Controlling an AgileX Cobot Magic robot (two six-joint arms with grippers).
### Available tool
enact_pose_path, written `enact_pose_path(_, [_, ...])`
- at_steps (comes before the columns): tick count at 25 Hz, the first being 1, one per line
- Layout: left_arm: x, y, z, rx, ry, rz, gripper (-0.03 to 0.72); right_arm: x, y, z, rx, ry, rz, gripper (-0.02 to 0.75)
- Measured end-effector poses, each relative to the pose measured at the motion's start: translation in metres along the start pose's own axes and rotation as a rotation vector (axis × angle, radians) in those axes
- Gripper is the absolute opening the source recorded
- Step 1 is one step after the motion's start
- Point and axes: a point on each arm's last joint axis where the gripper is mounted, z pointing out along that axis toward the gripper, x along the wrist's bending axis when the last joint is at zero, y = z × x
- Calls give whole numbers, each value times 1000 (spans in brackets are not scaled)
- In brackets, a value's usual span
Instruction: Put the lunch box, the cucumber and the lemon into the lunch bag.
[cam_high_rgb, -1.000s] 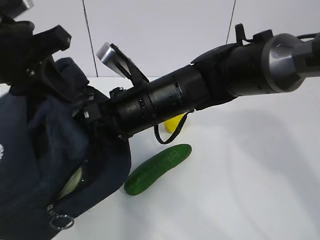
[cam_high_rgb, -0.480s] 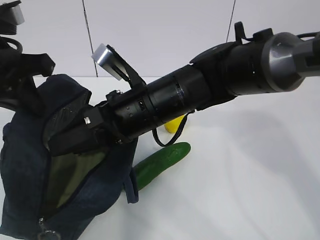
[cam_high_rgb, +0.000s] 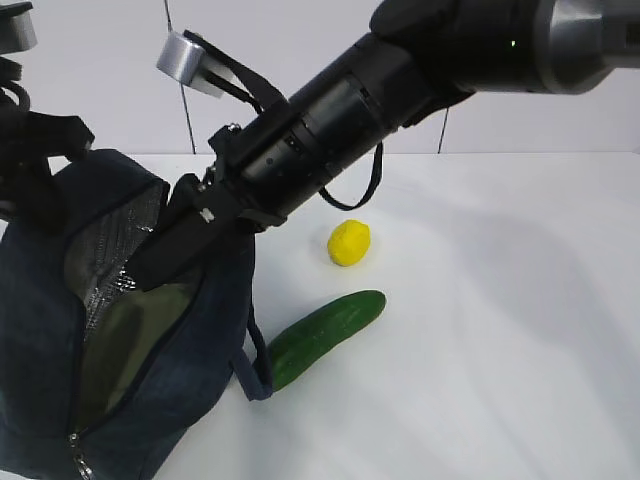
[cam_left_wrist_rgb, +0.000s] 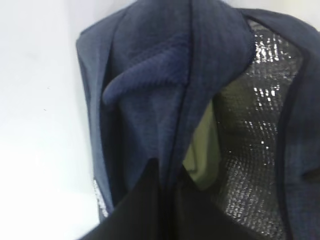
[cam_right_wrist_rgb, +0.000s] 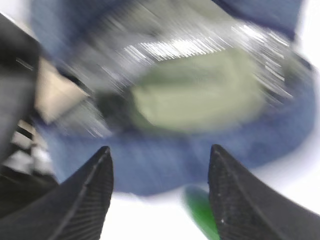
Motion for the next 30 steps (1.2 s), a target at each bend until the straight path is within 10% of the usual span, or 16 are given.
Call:
enact_pose_path(18, [14, -3, -5, -43, 57, 7, -7, -31, 1, -65, 527, -503, -281, 461])
enact_pose_path(30, [16, -2, -5, -58, 79, 23, -7, -35, -8, -64, 637, -455, -476, 462])
